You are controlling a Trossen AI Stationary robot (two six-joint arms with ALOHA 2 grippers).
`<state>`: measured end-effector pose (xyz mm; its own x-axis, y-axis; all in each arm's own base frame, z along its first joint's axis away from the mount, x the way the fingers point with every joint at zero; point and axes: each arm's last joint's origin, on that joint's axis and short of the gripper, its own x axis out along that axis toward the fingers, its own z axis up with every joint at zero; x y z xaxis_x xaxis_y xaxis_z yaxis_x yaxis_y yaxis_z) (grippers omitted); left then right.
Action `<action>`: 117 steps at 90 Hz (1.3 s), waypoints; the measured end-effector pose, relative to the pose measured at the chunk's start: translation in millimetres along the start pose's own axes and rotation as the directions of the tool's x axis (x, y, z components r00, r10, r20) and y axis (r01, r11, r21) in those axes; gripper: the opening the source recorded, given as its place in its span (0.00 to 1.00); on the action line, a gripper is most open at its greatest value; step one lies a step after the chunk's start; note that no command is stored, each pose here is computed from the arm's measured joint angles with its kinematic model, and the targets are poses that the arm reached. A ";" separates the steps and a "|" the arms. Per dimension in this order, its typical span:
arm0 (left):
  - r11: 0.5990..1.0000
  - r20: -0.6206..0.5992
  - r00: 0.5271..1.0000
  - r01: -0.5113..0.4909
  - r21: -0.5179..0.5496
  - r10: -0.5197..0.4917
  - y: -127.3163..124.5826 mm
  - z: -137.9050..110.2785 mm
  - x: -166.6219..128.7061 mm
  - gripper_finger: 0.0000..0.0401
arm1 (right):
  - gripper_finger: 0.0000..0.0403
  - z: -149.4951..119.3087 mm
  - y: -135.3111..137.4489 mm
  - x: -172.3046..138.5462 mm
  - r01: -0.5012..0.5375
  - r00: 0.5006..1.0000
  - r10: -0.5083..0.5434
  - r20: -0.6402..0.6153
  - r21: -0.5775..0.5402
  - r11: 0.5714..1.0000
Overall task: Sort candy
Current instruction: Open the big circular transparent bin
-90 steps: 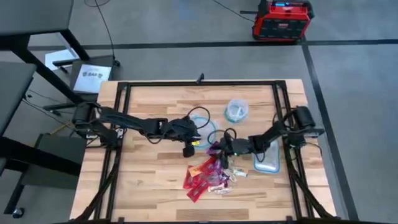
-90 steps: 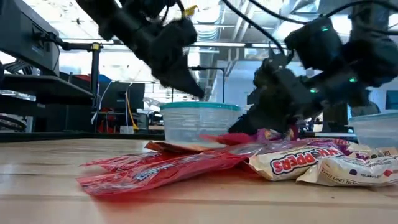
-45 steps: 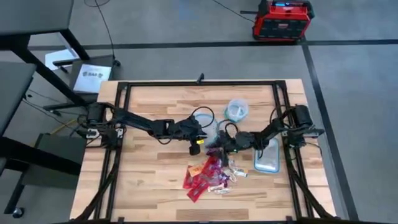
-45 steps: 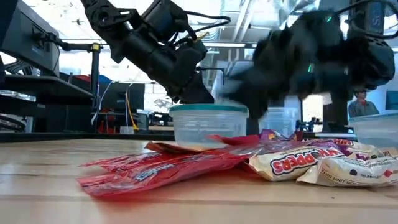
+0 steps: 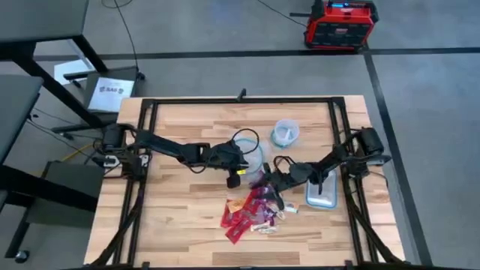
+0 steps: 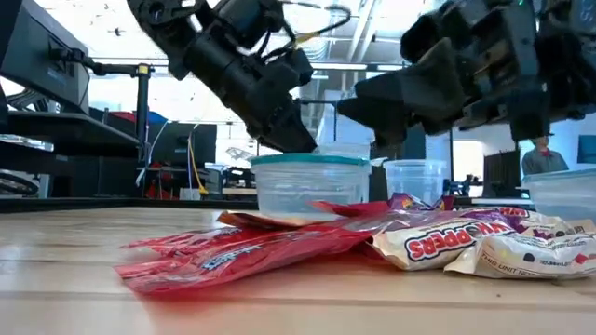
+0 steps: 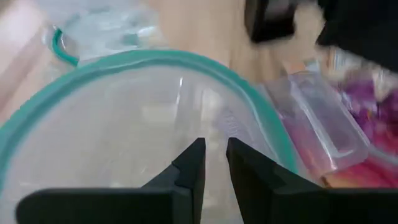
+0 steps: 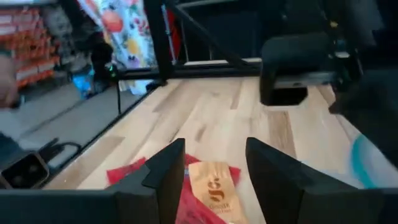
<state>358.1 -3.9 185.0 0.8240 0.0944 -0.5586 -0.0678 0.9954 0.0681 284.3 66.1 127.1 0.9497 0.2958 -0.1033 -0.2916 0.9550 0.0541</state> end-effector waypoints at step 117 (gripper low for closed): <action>0.988 -0.145 0.988 0.076 0.137 -0.056 -26.0 33.1 -32.5 0.14 | 0.04 8.6 -2.4 28.4 0.187 0.848 -0.480 -0.226 -0.720 0.668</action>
<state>351.7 -33.4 228.8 0.7364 0.0406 -0.6753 0.0725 0.9877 0.1383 312.9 72.0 132.7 0.9190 -0.2032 -0.3378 -0.0999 0.7090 -0.6981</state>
